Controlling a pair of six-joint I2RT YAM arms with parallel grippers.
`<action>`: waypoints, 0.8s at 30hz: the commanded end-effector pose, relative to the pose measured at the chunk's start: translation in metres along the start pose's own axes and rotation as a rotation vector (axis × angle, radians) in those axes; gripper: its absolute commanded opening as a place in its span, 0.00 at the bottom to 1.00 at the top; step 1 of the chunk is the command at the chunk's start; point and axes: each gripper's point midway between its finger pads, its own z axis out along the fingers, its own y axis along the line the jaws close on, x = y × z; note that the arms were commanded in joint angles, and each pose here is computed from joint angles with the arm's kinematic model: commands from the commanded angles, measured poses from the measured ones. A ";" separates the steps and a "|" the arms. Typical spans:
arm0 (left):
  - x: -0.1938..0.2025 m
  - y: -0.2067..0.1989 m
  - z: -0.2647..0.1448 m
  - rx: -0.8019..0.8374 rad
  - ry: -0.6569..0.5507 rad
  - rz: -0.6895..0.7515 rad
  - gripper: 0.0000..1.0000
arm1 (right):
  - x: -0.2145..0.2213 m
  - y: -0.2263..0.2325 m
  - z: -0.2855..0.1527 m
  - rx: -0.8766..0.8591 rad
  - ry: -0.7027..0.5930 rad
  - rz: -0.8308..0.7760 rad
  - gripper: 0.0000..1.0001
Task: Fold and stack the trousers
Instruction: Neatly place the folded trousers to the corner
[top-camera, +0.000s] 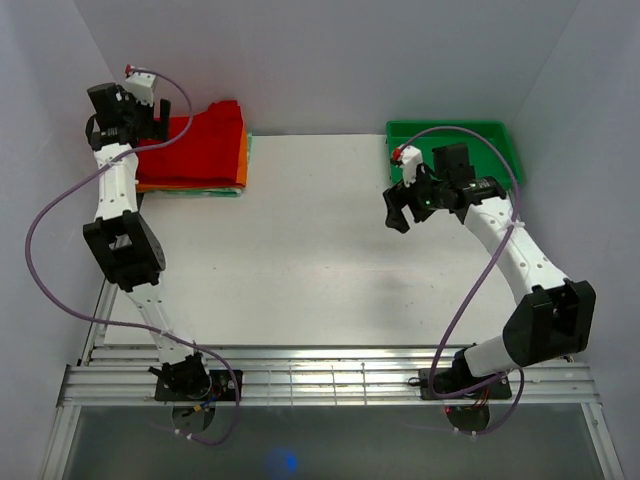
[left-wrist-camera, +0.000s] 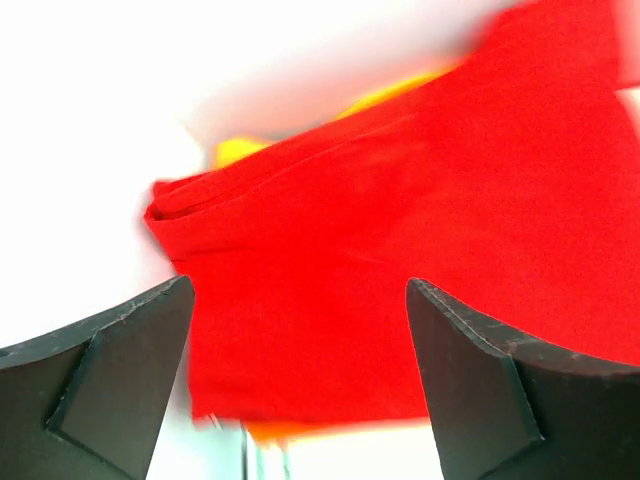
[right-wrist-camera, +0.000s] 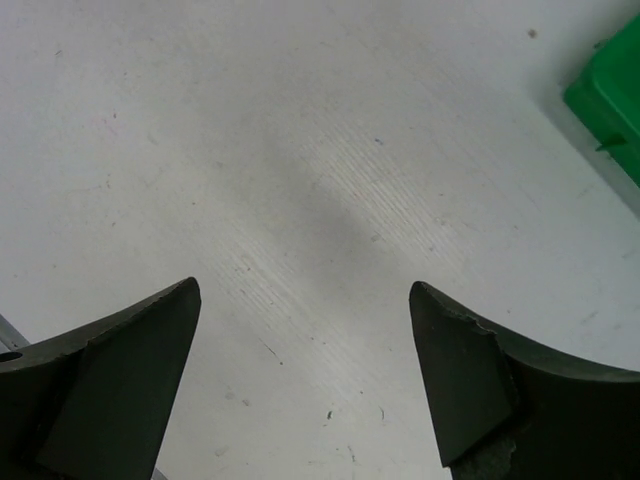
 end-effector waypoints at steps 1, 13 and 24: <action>-0.060 -0.080 -0.094 0.236 0.002 0.016 0.98 | -0.012 -0.028 -0.034 0.075 -0.091 0.043 0.90; 0.051 -0.246 -0.225 0.560 0.305 -0.269 0.98 | 0.104 -0.016 -0.067 0.190 -0.090 0.268 0.90; 0.105 -0.262 -0.258 0.498 0.370 -0.330 0.98 | 0.121 -0.010 -0.083 0.220 -0.124 0.319 0.90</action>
